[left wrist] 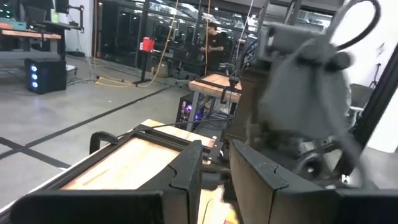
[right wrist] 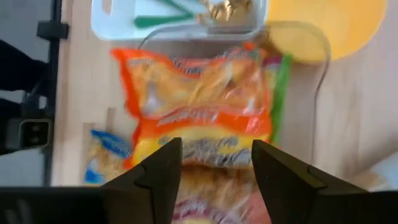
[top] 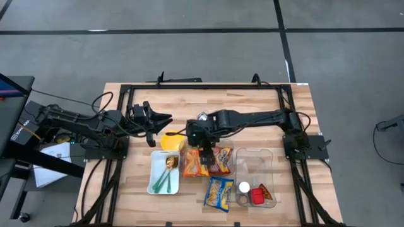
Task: Pick & Place Food Item
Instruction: Put the blue noodle pack into the left transparent bin
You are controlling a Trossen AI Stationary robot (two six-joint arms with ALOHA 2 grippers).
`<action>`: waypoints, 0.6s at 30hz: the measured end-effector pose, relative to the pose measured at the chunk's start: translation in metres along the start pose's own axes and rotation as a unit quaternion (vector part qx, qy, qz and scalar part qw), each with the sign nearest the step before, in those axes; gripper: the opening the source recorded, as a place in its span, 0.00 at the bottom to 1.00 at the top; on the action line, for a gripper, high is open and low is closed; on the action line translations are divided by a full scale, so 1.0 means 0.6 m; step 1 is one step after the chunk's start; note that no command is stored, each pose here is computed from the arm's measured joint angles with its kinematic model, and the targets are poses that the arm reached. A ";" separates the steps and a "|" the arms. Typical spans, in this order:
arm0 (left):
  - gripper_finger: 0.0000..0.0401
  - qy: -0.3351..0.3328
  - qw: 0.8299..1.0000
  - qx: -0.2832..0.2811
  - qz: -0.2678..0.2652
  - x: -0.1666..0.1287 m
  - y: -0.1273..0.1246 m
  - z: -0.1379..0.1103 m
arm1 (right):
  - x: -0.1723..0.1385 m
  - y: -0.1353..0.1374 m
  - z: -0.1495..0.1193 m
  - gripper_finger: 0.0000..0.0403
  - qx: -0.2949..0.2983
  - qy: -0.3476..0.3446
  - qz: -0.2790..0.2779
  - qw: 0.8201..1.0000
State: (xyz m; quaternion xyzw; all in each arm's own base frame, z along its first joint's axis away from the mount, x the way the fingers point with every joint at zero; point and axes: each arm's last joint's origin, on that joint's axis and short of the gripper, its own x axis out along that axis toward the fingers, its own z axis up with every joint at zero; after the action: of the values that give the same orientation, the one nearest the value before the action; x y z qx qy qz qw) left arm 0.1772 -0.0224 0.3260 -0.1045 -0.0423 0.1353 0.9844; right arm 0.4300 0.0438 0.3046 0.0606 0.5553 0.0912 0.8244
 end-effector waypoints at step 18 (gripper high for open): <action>0.19 0.000 1.000 0.005 0.000 0.000 0.000 0.000 | -0.087 0.179 -0.065 0.44 0.055 -0.013 0.002 0.998</action>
State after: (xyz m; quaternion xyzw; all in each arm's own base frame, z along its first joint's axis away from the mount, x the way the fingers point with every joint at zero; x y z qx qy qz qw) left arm 0.1772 -0.0224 0.3260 -0.0994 -0.0417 0.1355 0.9849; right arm 0.3654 0.1371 0.3588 0.1078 0.5489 0.0617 0.8266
